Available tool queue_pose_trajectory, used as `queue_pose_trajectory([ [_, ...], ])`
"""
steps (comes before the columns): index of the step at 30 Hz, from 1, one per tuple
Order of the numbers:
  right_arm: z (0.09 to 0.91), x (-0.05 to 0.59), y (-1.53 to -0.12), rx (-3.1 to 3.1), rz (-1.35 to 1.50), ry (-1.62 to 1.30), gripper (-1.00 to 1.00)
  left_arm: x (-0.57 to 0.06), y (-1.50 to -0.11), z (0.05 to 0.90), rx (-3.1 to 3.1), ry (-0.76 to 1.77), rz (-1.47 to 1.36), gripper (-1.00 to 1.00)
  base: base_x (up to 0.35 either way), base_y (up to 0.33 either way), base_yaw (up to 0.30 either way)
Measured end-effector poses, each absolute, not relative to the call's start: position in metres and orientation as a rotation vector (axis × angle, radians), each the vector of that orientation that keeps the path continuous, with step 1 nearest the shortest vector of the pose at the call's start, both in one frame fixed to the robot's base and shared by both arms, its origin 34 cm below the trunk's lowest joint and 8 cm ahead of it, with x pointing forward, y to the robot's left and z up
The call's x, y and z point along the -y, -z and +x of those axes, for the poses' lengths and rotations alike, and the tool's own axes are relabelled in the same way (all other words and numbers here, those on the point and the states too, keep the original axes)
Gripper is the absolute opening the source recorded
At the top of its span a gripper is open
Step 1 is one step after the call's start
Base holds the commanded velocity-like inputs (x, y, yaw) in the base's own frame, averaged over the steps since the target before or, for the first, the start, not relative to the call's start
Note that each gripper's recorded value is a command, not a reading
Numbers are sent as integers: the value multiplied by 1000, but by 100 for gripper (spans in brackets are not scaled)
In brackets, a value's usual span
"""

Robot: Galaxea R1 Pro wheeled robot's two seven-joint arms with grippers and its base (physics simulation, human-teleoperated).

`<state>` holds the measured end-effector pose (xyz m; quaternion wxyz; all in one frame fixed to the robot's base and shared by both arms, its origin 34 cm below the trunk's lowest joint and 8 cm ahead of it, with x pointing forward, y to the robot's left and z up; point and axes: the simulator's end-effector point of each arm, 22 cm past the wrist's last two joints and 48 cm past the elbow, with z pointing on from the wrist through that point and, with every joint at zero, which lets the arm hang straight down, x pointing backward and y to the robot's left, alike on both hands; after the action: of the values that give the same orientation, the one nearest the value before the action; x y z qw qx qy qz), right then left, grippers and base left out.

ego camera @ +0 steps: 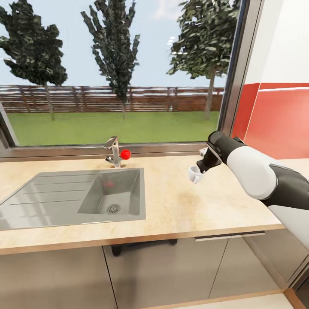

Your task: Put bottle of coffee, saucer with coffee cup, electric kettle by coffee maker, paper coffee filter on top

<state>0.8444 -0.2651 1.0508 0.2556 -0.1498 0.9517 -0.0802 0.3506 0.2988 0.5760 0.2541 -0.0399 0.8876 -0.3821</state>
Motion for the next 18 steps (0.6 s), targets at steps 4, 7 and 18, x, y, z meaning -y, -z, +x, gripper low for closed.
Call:
queue_pose_trajectory([
  [4, 847, 267, -1054, -2575, -402, 225, -100, -299, -576, 351, -2412, 1038, -110, 100, -118, 0, 0],
  [7, 847, 267, -1055, -2573, -401, 224, -100, -299, -576, 351, -2412, 1038, -110, 100, -251, 0, 63],
  [18, 847, 266, -1055, -2572, -402, 221, -100, -299, -576, 350, -2411, 1038, -110, 100, -50, 0, 235],
])
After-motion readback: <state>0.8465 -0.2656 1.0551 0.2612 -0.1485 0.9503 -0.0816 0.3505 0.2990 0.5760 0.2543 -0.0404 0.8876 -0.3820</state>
